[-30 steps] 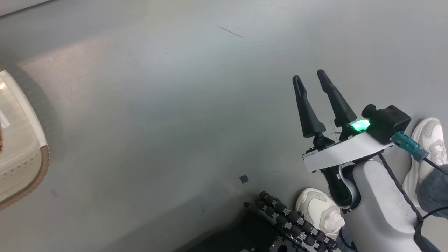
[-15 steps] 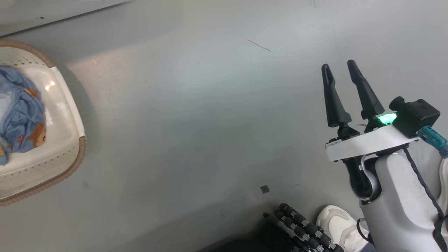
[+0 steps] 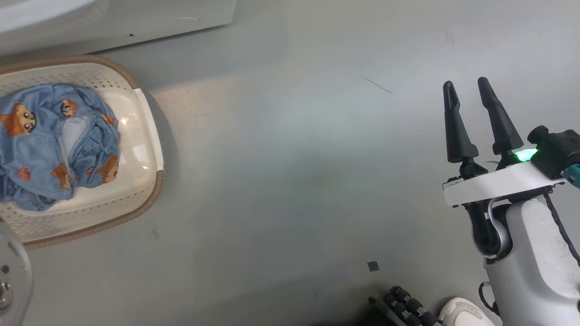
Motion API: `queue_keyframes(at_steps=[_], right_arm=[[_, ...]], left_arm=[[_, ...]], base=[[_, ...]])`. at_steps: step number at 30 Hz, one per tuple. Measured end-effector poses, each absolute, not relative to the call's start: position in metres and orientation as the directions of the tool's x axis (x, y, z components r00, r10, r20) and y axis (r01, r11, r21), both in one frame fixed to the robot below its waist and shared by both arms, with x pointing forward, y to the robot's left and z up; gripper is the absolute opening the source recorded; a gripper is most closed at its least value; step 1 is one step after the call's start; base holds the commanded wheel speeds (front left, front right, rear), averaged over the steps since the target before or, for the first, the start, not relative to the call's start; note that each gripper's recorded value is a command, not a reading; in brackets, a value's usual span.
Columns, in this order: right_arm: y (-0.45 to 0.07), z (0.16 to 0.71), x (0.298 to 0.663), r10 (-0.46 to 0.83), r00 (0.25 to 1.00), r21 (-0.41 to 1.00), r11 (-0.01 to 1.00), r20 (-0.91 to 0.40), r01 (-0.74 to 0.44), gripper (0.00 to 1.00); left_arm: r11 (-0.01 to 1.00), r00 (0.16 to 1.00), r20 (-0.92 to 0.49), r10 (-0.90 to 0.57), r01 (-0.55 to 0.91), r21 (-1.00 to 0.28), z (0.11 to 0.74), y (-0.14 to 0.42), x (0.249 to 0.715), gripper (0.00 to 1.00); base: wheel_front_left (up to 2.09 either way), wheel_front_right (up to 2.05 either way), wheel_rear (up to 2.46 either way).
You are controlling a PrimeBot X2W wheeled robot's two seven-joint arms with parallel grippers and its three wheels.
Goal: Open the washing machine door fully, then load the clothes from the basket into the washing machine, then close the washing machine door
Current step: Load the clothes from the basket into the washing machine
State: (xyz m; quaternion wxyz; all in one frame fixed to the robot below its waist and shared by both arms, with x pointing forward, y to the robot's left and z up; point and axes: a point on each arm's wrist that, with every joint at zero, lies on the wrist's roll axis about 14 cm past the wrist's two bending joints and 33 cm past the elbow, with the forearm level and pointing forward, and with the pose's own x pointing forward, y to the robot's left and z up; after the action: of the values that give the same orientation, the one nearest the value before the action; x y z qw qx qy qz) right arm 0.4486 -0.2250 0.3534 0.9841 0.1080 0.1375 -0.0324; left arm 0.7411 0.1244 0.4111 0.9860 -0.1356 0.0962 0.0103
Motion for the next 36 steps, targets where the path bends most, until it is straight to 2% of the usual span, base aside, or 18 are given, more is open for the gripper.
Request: queue_keyframes(at_steps=[17,25,36], right_arm=[[-0.214,0.395,0.461,-0.002,0.987,0.213,0.976,-0.16,0.037,1.0],[-0.212,0.412,0.447,0.001,0.991,0.216,0.976,-0.137,0.029,1.0],[-0.206,0.437,0.427,0.02,0.995,0.215,0.977,-0.093,0.001,1.0]], left_arm=[[0.959,0.979,-0.184,-0.086,0.031,-0.282,0.409,0.119,0.668,1.0],[0.956,0.965,-0.231,-0.126,0.056,-0.289,0.391,0.106,0.608,1.0],[0.961,0.961,-0.257,-0.105,0.032,-0.273,0.396,0.124,0.551,1.0]], base=[[0.0,0.0,0.0],[0.0,0.0,0.0],[0.0,0.0,0.0]])
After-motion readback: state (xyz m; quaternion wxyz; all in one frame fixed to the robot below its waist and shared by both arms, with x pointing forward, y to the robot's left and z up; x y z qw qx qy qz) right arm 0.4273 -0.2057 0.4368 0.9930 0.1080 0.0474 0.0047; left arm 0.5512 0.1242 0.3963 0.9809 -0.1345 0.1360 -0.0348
